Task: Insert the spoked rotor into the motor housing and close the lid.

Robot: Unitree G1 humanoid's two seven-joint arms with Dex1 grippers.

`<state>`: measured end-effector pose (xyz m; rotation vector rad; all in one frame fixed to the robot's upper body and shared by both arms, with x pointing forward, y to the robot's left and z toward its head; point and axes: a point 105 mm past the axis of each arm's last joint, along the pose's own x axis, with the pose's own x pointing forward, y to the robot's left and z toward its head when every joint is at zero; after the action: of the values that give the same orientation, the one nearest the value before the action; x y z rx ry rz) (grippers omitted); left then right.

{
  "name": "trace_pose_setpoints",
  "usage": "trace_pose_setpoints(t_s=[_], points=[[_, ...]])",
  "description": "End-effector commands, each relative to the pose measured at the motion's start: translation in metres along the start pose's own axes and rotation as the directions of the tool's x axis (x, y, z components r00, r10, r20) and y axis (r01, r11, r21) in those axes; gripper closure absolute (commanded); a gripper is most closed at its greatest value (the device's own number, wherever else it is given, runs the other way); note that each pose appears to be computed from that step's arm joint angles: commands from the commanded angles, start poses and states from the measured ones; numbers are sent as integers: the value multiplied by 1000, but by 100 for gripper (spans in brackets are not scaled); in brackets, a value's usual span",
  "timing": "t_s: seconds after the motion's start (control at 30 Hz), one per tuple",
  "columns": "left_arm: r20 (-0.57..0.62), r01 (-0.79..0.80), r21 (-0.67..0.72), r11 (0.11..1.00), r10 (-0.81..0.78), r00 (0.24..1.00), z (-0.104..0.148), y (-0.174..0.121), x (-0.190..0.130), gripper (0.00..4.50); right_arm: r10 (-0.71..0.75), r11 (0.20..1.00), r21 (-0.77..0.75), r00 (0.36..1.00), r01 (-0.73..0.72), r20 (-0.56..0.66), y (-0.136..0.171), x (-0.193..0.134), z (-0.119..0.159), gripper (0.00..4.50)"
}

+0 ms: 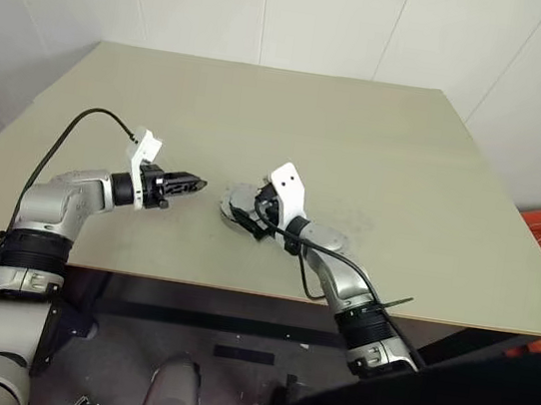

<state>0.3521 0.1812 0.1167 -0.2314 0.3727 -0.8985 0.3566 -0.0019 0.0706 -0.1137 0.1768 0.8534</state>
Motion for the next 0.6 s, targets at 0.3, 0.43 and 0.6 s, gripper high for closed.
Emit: trace_pose_setpoints(t_s=[0.3, 0.43, 0.6], points=[[13, 18, 47, 999, -18, 1000, 13, -7, -2, 304, -26, 999, -25, 999, 27, 34, -1, 5, 6, 35], [17, 14, 53, 998, -15, 1000, 14, -7, 0, 304, -41, 998, -36, 999, 42, 30, -4, 3, 4, 98], [22, 11, 58, 998, -13, 1000, 15, -6, 1, 304, -43, 998, -46, 999, 45, 33, -6, -1, 4, 132]])
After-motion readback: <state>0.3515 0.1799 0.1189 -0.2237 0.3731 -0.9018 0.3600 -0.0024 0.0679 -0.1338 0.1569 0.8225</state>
